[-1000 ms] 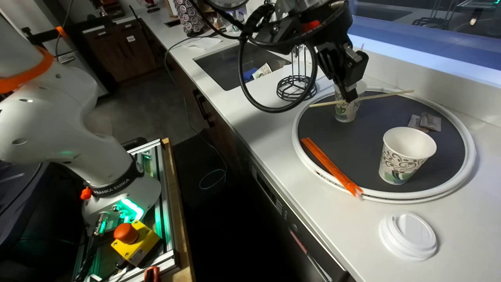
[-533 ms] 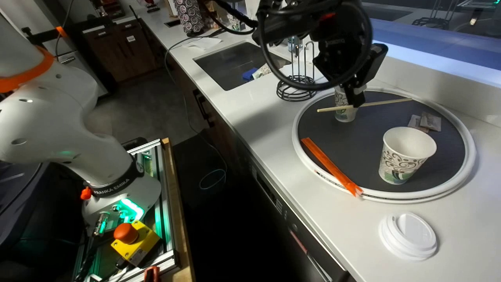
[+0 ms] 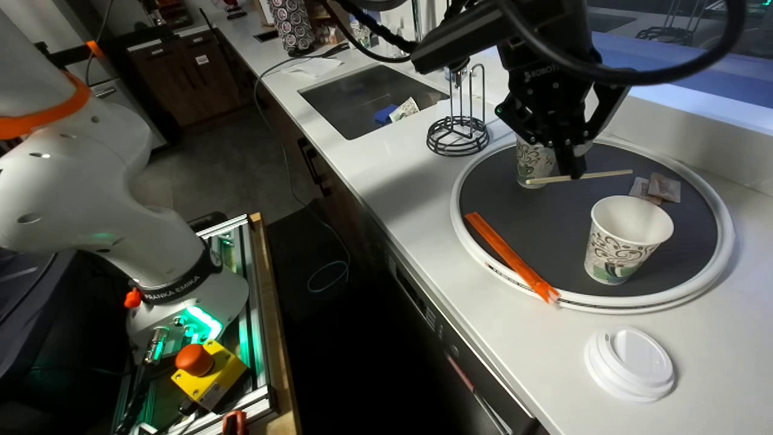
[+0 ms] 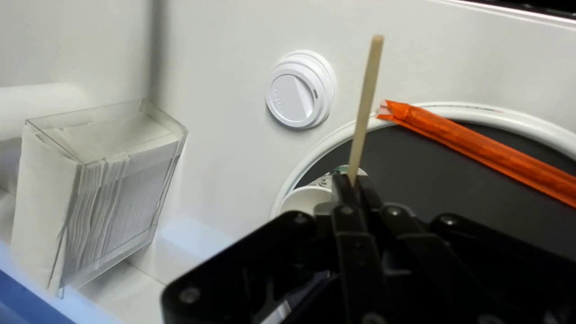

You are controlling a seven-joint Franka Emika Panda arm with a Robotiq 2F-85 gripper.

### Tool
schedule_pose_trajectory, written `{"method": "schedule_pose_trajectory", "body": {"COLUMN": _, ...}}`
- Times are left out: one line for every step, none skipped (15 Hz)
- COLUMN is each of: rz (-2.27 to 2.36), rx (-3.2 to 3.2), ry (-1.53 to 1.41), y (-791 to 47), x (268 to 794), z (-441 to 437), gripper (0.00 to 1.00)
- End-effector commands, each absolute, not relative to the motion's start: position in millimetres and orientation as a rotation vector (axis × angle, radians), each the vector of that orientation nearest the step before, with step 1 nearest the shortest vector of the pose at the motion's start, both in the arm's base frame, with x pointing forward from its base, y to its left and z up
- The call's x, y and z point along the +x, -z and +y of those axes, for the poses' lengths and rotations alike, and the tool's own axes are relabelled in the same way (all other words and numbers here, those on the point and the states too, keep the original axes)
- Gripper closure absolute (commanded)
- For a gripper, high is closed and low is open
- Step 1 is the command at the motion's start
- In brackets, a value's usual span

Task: Move the coffee cup on the left to the left then put one chopstick in the coffee cup on the right.

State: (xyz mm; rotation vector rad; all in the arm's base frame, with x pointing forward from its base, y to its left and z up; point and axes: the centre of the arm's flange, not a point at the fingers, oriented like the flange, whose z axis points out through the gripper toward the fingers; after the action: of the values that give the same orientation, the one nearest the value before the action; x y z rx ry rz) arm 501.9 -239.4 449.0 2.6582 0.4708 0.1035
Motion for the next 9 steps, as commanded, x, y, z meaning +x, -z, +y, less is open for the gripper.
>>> {"method": "schedule_pose_trajectory", "body": {"rz": 0.645, "rx": 2.622, "ry": 0.032, "y": -444.4, "x": 516.8, "z": -254.1, "gripper": 0.99}}
{"method": "schedule_pose_trajectory", "body": {"rz": 0.681, "rx": 2.611, "ry": 0.062, "y": -442.8, "x": 518.6, "z": -256.4, "gripper": 0.99}}
{"method": "schedule_pose_trajectory", "body": {"rz": 0.708, "rx": 2.605, "ry": 0.081, "y": -442.4, "x": 520.1, "z": -258.5, "gripper": 0.99}}
{"method": "schedule_pose_trajectory", "body": {"rz": 0.739, "rx": 2.597, "ry": 0.103, "y": -442.1, "x": 521.6, "z": -260.8, "gripper": 0.99}}
{"method": "schedule_pose_trajectory", "body": {"rz": 0.762, "rx": 2.589, "ry": 0.120, "y": -441.5, "x": 523.3, "z": -262.7, "gripper": 0.99}}
{"method": "schedule_pose_trajectory", "body": {"rz": 0.780, "rx": 2.577, "ry": 0.140, "y": -441.5, "x": 525.7, "z": -265.3, "gripper": 0.99}}
{"method": "schedule_pose_trajectory", "body": {"rz": 0.793, "rx": 2.567, "ry": 0.160, "y": -439.7, "x": 527.8, "z": -267.3, "gripper": 0.99}}
{"method": "schedule_pose_trajectory", "body": {"rz": 0.809, "rx": 2.554, "ry": 0.178, "y": -438.4, "x": 530.2, "z": -269.0, "gripper": 0.99}}
{"method": "schedule_pose_trajectory", "body": {"rz": 0.816, "rx": 2.543, "ry": 0.192, "y": -436.6, "x": 532.1, "z": -270.4, "gripper": 0.99}}
